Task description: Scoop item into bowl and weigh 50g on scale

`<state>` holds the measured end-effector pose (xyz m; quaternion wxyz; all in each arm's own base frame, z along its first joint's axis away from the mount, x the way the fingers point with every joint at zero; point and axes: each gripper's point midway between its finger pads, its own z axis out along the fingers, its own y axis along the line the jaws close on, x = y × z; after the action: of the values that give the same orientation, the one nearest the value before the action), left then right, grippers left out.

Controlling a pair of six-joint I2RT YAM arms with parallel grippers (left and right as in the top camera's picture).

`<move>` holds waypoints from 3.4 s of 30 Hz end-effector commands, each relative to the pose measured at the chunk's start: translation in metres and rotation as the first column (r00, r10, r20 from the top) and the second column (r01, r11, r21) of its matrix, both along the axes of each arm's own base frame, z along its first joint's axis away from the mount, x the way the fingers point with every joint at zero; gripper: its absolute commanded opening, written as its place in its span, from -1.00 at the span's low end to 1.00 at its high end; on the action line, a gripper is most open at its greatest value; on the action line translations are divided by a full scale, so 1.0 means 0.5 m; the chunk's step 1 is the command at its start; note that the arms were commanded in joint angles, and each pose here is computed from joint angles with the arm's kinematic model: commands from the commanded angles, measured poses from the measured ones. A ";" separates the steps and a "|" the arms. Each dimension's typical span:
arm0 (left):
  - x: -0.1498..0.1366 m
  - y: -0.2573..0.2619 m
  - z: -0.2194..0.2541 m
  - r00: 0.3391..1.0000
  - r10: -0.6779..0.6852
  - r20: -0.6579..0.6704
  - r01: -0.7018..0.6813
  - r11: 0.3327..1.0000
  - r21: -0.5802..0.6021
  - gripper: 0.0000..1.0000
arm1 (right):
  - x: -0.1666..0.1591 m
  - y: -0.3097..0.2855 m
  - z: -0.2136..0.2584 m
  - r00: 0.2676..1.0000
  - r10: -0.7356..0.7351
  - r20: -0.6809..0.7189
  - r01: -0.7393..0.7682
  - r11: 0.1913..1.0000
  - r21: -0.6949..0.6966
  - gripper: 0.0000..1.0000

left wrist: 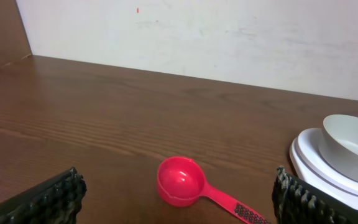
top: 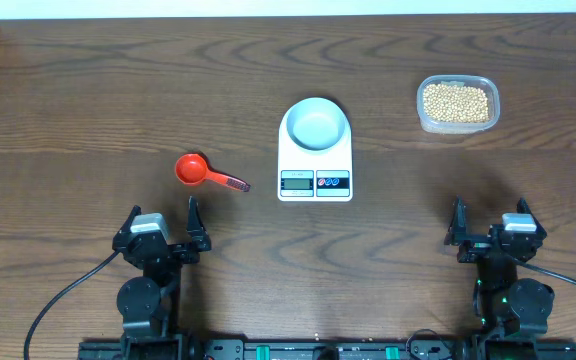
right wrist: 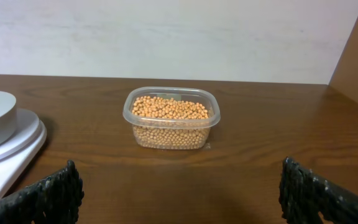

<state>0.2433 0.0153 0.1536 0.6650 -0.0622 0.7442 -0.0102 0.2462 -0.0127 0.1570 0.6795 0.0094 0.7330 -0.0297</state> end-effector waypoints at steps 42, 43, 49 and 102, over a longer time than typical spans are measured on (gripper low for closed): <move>-0.001 0.013 -0.035 0.999 0.036 -0.040 -0.037 0.999 -0.009 0.96 | -0.001 0.000 0.000 1.000 -0.003 0.003 0.003 1.000 0.013 0.98; -0.001 0.013 -0.035 0.999 0.036 -0.040 -0.037 0.999 -0.009 0.96 | -0.001 0.000 0.000 1.000 -0.003 0.003 0.003 1.000 0.013 0.98; 0.000 0.013 -0.028 0.999 0.036 -0.028 -0.035 0.999 0.004 0.96 | -0.001 0.000 0.000 1.000 -0.003 0.003 0.003 1.000 0.013 0.98; 0.140 0.018 0.128 0.939 0.025 -0.343 -0.028 1.000 -0.005 0.96 | -0.001 0.000 0.000 1.000 -0.003 0.003 0.003 1.000 0.013 0.98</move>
<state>0.3059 0.0212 0.1991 0.5213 -0.0714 0.8504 0.0021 0.2462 -0.0128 0.1570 0.6795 0.0096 0.7330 -0.0298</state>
